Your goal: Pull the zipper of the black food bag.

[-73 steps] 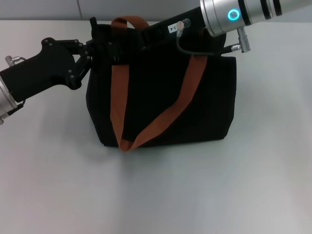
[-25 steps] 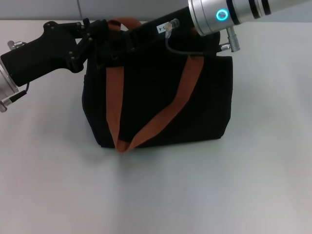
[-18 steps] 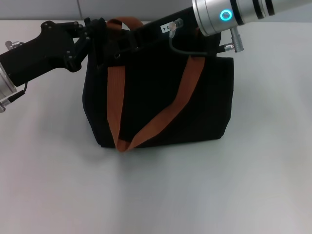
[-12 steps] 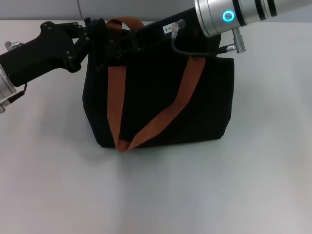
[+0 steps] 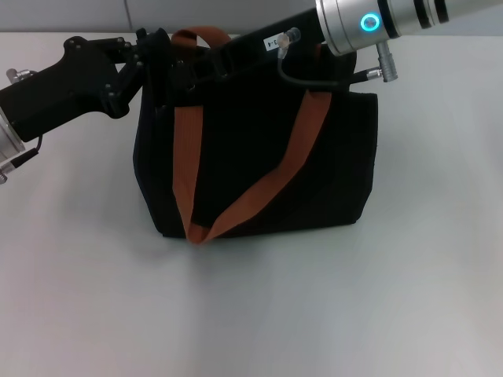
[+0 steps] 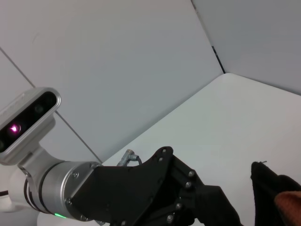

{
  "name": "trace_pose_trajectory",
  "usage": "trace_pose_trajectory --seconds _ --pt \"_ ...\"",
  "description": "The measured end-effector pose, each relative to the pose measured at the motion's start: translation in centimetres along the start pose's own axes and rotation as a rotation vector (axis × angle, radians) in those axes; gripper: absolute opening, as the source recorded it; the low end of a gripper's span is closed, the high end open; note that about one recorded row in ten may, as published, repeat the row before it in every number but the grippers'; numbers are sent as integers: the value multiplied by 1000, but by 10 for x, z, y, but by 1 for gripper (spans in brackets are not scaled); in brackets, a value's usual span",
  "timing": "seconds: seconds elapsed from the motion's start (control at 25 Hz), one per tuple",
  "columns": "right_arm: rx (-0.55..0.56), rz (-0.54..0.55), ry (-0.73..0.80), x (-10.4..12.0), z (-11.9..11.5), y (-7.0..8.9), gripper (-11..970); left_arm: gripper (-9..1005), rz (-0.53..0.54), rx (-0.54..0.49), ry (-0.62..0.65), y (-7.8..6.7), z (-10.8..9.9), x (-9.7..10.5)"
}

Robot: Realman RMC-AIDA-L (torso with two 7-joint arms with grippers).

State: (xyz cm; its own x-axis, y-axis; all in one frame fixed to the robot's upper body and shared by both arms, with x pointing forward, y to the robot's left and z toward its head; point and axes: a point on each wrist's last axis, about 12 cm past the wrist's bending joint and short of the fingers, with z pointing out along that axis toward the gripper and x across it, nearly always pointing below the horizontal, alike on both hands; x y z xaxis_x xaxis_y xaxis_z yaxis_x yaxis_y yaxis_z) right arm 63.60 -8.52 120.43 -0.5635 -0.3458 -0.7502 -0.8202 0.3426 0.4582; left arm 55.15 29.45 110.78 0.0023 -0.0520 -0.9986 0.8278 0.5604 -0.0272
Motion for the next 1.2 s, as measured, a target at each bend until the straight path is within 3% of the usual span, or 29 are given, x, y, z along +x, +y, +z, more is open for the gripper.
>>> trace_pose_trajectory --seconds 0.72,0.92,1.0,1.2 --pt "15 -33 14 -6 0 3 83 58 -1 5 -2 -1 0 0" --pt "16 -33 12 -6 -1 2 106 59 -1 5 -3 -1 0 0" --pt "17 -32 12 -5 -1 2 161 59 -2 6 -3 -1 0 0" --pt "31 -38 23 -4 -2 0 153 60 -2 6 -3 -1 0 0"
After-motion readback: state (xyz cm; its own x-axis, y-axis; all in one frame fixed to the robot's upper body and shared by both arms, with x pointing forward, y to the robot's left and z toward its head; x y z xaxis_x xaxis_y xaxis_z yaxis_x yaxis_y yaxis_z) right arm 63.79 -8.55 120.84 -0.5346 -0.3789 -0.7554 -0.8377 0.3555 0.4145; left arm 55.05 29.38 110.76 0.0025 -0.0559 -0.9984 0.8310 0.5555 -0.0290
